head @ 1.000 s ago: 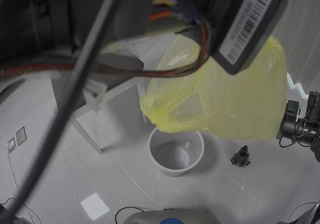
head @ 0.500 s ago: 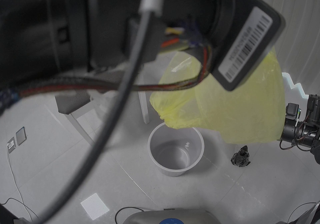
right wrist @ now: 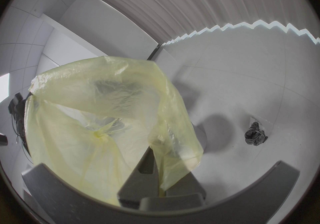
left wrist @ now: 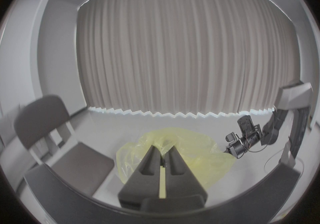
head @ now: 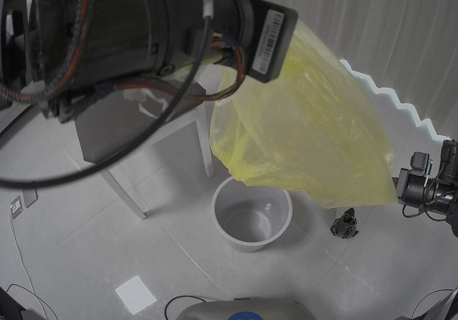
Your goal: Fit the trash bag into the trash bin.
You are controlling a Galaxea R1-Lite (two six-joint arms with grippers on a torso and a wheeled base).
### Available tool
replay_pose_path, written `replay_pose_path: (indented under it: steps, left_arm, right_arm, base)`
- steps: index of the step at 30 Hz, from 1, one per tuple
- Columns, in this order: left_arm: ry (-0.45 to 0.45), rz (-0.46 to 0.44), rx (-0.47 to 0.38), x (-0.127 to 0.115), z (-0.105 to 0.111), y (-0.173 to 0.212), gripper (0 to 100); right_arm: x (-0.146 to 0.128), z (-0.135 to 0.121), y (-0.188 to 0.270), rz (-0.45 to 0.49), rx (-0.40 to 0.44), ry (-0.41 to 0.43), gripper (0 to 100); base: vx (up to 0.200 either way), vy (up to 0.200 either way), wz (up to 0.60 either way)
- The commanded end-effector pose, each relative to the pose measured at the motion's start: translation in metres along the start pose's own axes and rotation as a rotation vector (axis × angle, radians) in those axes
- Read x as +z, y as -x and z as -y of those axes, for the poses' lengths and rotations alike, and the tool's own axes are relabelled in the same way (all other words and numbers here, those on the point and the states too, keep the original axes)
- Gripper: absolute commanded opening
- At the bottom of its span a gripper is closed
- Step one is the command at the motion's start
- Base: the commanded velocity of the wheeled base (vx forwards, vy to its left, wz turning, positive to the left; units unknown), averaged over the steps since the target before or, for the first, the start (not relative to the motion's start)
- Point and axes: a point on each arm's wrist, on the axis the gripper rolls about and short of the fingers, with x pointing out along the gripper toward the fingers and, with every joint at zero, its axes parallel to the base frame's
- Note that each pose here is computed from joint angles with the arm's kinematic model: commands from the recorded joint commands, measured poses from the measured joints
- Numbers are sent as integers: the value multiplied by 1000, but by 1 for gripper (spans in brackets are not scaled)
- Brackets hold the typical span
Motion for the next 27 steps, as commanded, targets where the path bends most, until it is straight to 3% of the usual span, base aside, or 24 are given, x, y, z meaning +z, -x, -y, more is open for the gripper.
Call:
replay_pose_path:
  steps: [1, 3, 6, 9, 20, 27]
  left_arm:
    - [135, -90, 51, -21, -19, 10, 0]
    - [168, -117, 56, -31, -21, 14, 0]
    - [230, -143, 69, -45, -22, 18, 0]
    - [289, -168, 84, -58, -23, 18, 0]
    - [472, -260, 153, -122, -22, 20, 0]
    - [516, -327, 104, -175, -19, 11, 0]
  right_arm:
    - [-3, -1, 7, -9, -27, 67, 0]
    - [-6, 2, 6, -33, -92, 123, 0]
    - [-8, 6, 2, -27, -261, 200, 0]
    - [-13, 0, -1, -14, -348, 248, 0]
    - [-20, -29, -25, -70, -239, 338, 0]
    - [-32, -46, -63, -133, -233, 385, 0]
  base:
    - [0, 0, 0]
    - [0, 0, 0]
    - [0, 0, 0]
    - [0, 0, 0]
    - [0, 0, 0]
    - [0, 0, 0]
